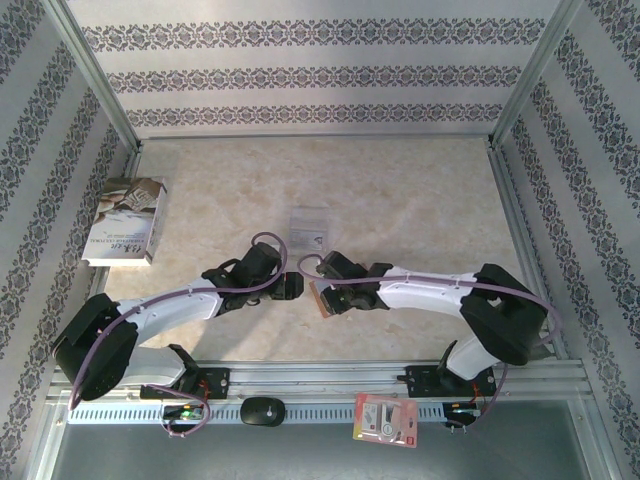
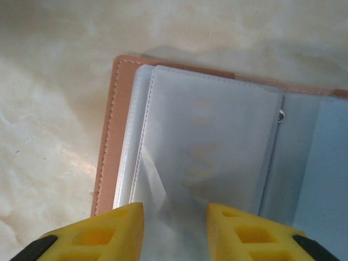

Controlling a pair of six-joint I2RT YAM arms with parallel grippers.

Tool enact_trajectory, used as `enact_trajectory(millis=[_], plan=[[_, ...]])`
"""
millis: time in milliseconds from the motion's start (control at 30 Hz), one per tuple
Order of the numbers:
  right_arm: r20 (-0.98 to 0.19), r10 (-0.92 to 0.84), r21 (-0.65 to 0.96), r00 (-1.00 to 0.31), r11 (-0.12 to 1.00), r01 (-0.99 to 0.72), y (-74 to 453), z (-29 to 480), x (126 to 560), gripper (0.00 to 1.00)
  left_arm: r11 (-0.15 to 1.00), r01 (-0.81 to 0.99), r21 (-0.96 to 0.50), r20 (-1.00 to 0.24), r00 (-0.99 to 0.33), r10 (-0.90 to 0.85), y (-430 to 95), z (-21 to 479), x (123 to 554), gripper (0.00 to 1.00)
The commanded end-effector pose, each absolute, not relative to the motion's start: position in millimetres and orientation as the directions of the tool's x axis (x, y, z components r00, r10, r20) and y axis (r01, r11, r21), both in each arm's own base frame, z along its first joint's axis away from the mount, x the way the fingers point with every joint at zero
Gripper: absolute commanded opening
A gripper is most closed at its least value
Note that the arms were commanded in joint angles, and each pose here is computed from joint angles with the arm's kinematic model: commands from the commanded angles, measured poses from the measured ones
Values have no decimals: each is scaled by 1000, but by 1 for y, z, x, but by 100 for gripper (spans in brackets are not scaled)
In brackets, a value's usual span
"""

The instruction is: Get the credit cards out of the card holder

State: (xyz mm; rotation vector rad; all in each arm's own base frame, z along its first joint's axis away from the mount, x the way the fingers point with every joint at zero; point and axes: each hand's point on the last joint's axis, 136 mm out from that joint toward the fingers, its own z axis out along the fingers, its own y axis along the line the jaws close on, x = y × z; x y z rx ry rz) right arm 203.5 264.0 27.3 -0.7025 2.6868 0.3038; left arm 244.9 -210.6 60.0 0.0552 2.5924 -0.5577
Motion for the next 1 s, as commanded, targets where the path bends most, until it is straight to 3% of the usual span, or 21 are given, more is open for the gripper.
enact_trajectory(millis=[0,67,333,533,733,967], plan=[[-360,-475,74,-803,843,-532,268,24,203,35,933,115,-340,-441,-896,-50,-197,47,237,79],[-339,-489,63,-804,841,-538,268,18,201,33,931,116,-346,-439,-897,-52,-198,46,237,79],[-352,-477,165,-805,815,-555,294,24,193,2,911,153,-383,-439,-898,-34,-207,47,236,79],[-400,-420,292,-814,783,-548,319,46,194,0,885,195,-422,-425,-905,-3,-220,46,234,78],[-391,-330,403,-859,778,-482,323,51,194,0,893,173,-416,-421,-907,-20,-219,42,237,67],[-407,-223,486,-886,768,-417,323,64,205,0,902,131,-412,-448,-891,-75,-211,46,242,66]])
